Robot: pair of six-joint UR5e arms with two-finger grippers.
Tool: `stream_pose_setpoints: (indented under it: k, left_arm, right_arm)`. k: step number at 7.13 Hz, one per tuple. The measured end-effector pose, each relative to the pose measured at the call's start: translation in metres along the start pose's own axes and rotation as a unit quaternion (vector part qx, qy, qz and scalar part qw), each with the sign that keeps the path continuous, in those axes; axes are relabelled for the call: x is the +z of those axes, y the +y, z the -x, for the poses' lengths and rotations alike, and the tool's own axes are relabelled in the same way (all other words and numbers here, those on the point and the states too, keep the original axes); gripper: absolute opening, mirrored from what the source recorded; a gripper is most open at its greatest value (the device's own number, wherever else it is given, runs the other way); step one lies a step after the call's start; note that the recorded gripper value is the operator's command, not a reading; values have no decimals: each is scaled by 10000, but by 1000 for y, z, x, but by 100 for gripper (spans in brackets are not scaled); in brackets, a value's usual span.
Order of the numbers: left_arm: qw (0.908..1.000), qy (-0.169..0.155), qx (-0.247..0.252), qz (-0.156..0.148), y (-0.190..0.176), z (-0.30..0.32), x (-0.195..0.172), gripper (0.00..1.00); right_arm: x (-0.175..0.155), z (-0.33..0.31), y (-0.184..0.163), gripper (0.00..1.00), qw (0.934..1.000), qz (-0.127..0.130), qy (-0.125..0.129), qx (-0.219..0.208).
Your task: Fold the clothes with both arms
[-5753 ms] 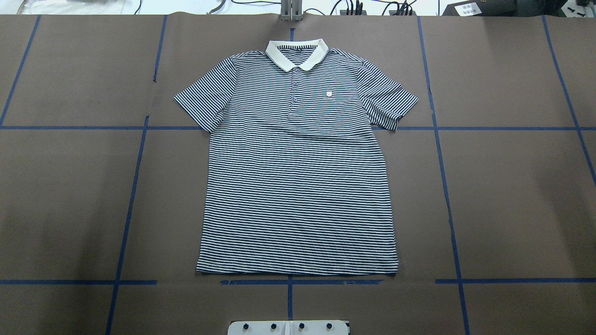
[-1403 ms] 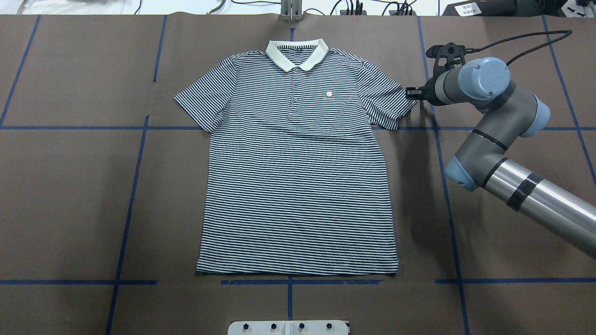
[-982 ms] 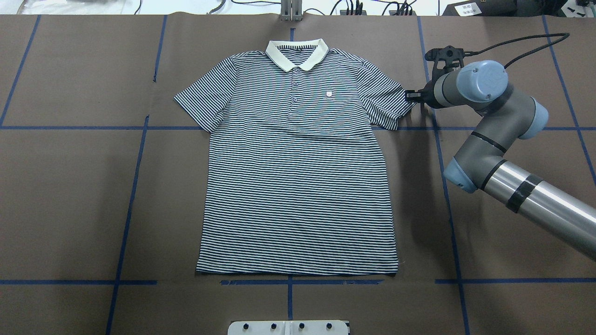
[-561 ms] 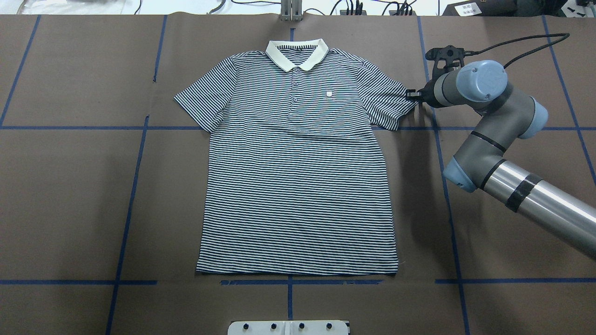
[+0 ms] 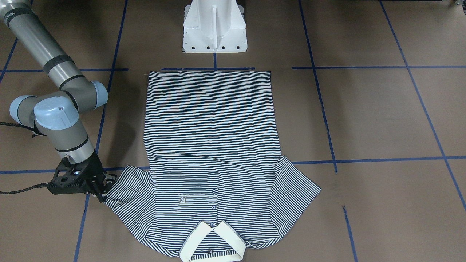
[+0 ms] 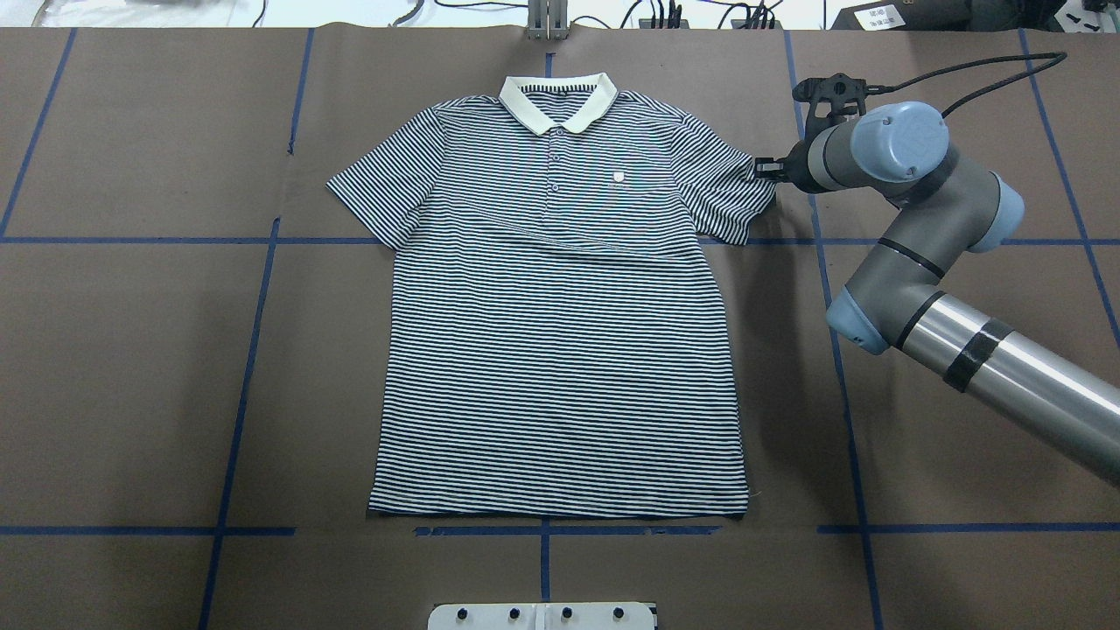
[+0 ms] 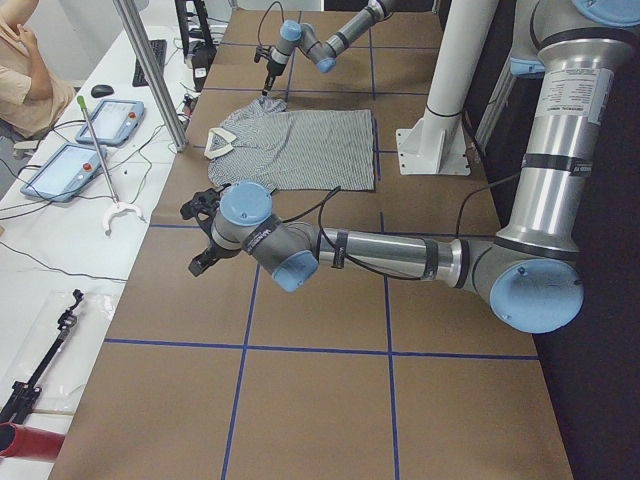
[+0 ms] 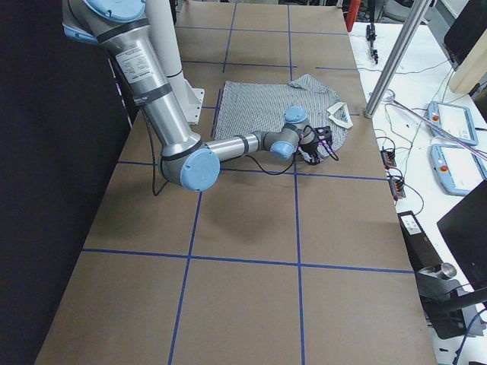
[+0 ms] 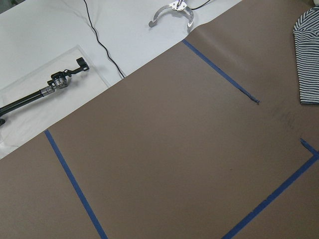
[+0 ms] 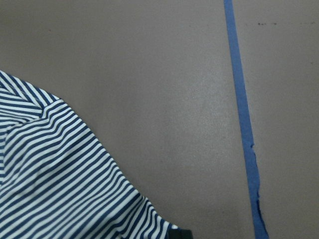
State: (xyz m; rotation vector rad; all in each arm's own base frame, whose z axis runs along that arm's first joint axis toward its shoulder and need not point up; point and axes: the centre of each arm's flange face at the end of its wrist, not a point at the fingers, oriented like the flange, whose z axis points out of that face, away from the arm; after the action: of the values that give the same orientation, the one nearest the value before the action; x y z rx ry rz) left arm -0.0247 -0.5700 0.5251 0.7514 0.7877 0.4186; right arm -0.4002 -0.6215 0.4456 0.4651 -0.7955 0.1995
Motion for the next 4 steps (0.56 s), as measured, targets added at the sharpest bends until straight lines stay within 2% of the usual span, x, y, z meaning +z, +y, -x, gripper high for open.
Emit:
stream_pose_setpoints:
  k: [2, 4]
  left_arm:
    - [10000, 0, -3, 1, 0, 0, 0, 100]
    - [10000, 0, -7, 2, 0, 0, 0, 100]
  right_arm:
    - [-31, 38, -17, 0, 9996, 62, 127, 226]
    - [-61, 130, -33, 0, 9964, -8, 360, 765]
